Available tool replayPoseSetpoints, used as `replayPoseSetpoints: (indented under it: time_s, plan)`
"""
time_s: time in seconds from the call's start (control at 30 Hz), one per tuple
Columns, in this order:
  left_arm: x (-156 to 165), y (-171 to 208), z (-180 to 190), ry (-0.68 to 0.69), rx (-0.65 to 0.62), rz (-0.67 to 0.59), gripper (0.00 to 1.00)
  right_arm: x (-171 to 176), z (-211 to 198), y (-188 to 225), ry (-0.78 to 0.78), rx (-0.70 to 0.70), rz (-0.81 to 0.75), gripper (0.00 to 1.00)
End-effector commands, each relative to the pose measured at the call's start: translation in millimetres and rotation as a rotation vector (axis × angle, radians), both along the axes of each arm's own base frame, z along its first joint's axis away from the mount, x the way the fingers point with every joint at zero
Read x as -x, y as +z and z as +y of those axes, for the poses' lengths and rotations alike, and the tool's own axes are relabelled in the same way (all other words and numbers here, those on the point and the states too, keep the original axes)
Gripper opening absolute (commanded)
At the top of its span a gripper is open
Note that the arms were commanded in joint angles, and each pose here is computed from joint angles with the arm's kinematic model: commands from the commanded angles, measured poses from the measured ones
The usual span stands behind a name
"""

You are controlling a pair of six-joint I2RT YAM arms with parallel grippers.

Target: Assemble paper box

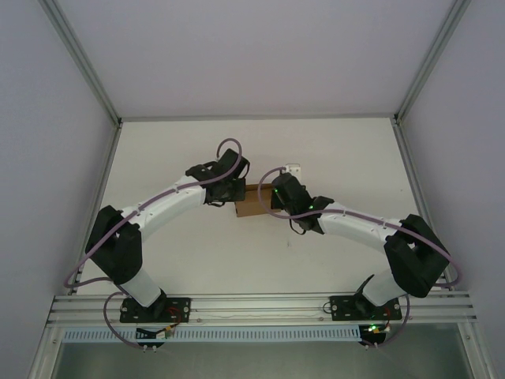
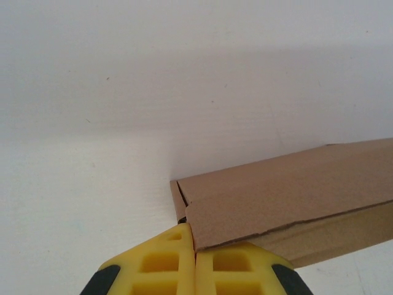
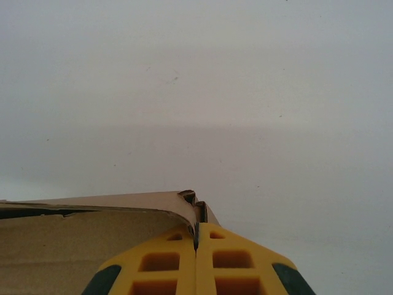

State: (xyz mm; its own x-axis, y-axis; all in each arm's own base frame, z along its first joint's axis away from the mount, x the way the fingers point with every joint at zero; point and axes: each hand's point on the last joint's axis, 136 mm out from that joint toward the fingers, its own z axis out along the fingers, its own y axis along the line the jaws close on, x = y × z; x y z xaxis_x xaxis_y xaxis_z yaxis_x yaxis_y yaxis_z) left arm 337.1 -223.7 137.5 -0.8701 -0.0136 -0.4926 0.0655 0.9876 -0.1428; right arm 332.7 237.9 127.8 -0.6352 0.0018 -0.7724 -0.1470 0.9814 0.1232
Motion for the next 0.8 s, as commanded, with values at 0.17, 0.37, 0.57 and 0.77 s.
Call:
replayPoseSetpoints:
  time_s: [0.17, 0.37, 0.57, 0.77]
  plan:
    - [7, -28, 20, 0.068, -0.080, 0.019, 0.00, 32, -28, -57, -0.003, 0.163, 0.185, 0.00]
    - [20, -50, 22, -0.031, -0.147, 0.001, 0.00, 33, -30, -62, 0.007, 0.184, 0.183, 0.00]
    - [16, -34, 28, -0.107, -0.243, -0.023, 0.00, 31, -32, -61, 0.022, 0.215, 0.172, 0.00]
    - [6, -21, 19, -0.149, -0.242, -0.048, 0.00, 30, -29, -64, 0.030, 0.226, 0.186, 0.00]
